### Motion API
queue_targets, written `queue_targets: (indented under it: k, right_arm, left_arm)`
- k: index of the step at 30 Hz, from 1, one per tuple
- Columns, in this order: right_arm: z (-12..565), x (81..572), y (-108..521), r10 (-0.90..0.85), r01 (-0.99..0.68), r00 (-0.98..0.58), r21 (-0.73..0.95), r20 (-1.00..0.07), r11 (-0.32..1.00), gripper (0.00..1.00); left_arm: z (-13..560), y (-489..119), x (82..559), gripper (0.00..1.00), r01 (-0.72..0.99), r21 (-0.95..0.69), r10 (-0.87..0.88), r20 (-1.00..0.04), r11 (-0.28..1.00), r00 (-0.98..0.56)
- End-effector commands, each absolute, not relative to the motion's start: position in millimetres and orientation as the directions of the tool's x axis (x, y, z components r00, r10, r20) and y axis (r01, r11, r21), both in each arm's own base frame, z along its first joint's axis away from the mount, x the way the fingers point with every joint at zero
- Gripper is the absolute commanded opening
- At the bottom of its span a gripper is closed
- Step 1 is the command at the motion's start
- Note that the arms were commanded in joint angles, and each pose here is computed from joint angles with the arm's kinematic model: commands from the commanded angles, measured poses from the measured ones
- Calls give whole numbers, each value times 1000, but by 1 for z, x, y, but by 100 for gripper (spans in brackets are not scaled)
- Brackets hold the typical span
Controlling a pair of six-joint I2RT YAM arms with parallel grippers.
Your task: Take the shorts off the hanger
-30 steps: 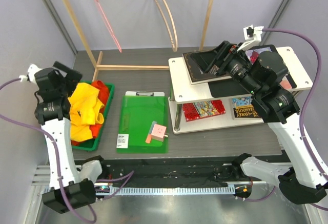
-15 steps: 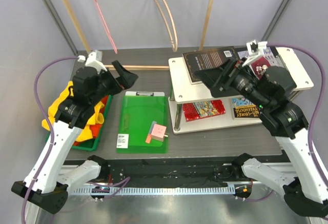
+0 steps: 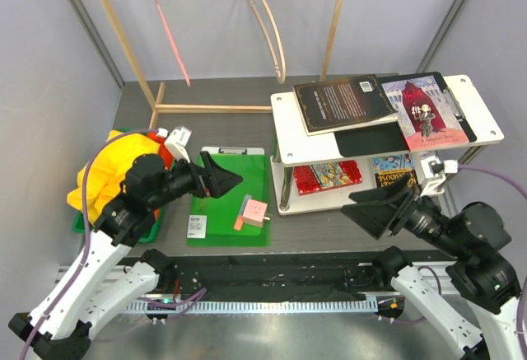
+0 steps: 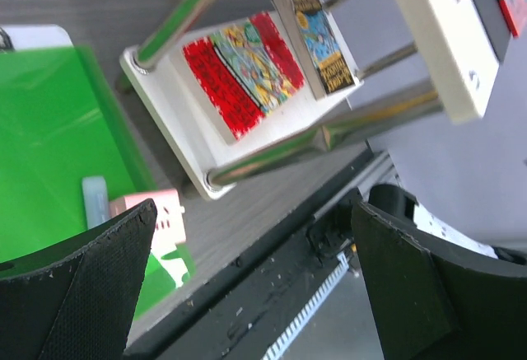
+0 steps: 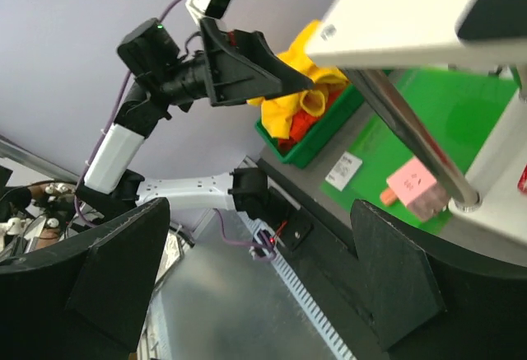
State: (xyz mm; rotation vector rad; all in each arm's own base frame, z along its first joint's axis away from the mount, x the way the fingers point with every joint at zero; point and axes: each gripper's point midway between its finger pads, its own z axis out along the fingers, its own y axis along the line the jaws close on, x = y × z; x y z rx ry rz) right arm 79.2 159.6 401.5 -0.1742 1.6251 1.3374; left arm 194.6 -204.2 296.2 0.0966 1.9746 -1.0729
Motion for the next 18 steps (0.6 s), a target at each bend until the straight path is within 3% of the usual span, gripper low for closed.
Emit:
queue_targets:
  k: [1, 9, 18]
  right_arm:
    - [332, 75, 159, 444, -493, -642, 780, -626, 386, 96]
    - [240, 118, 150, 574, -331, -592, 820, -566, 467, 96]
    - [152, 154, 154, 548, -230, -600, 781, -583, 581, 99]
  left_arm:
    - [301, -210, 165, 100, 528, -684, -314, -714, 503, -625]
    - [224, -211, 145, 100, 448, -774, -332, -609, 448, -720]
    - [176, -208, 137, 100, 436, -789, -334, -590, 434, -735]
